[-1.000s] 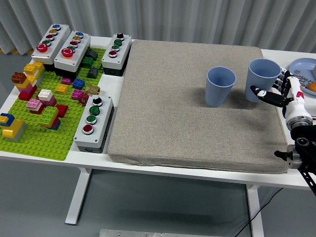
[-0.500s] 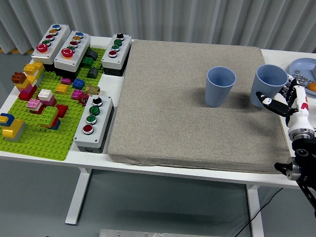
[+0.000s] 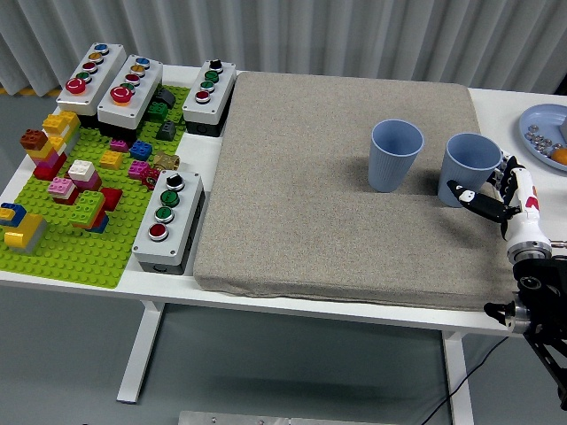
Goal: Pick cup pour cup place
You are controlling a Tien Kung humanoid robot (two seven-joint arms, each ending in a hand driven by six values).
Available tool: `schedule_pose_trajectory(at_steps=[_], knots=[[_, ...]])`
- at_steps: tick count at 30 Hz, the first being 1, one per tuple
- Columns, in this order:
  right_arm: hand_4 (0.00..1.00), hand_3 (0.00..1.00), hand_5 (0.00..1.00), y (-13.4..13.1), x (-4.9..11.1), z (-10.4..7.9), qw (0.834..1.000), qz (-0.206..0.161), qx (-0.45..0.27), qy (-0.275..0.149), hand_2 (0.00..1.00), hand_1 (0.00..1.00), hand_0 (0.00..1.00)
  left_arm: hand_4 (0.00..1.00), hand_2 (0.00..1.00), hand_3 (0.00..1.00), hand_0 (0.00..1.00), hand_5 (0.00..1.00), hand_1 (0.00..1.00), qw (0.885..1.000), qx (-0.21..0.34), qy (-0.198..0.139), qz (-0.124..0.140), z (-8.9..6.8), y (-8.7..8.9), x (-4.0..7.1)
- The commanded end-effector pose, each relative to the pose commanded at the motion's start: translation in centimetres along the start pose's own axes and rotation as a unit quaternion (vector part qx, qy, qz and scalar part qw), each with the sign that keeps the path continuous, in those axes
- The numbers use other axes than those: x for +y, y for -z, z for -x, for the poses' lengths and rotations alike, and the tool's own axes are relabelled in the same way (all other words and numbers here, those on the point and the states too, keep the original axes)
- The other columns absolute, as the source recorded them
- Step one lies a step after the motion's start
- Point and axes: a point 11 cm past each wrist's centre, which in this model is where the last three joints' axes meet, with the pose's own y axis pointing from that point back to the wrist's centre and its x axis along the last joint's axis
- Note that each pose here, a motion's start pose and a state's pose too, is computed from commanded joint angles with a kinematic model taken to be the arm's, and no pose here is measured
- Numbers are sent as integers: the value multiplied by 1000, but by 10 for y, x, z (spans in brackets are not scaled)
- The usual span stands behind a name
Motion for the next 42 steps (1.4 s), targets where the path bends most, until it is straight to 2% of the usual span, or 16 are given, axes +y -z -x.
schedule_pose_trajectory(at_steps=[12,13,18,19,30,31,42], knots=[[588,586,2,1,-2,-3,1000,-1,5,-4,594,718,840,516,845,752,765,956,800,1000,2,2,1,1,-1,0],[588,647,2,3,-2,-3,1000,-4,5,-4,639,724,842,517,845,750,764,958,800,1000,2,2,1,1,-1,0],[588,647,2,5,-4,-6,1000,0,4,-2,639,724,842,517,845,750,764,958,800,1000,2,2,2,2,-1,0],[595,783,2,5,-5,-6,1000,2,5,-1,717,745,849,517,845,748,764,960,800,1000,2,2,2,2,-1,0],[597,799,2,3,-5,-6,1000,10,8,2,734,751,854,517,845,748,764,962,800,1000,3,2,1,2,0,0],[626,822,2,3,-5,-6,1000,11,10,3,781,761,858,516,844,748,765,963,800,1000,2,2,1,2,-1,0],[654,837,19,1,-6,-8,999,25,19,10,801,766,865,516,844,748,766,962,800,1000,3,2,0,2,0,0]])
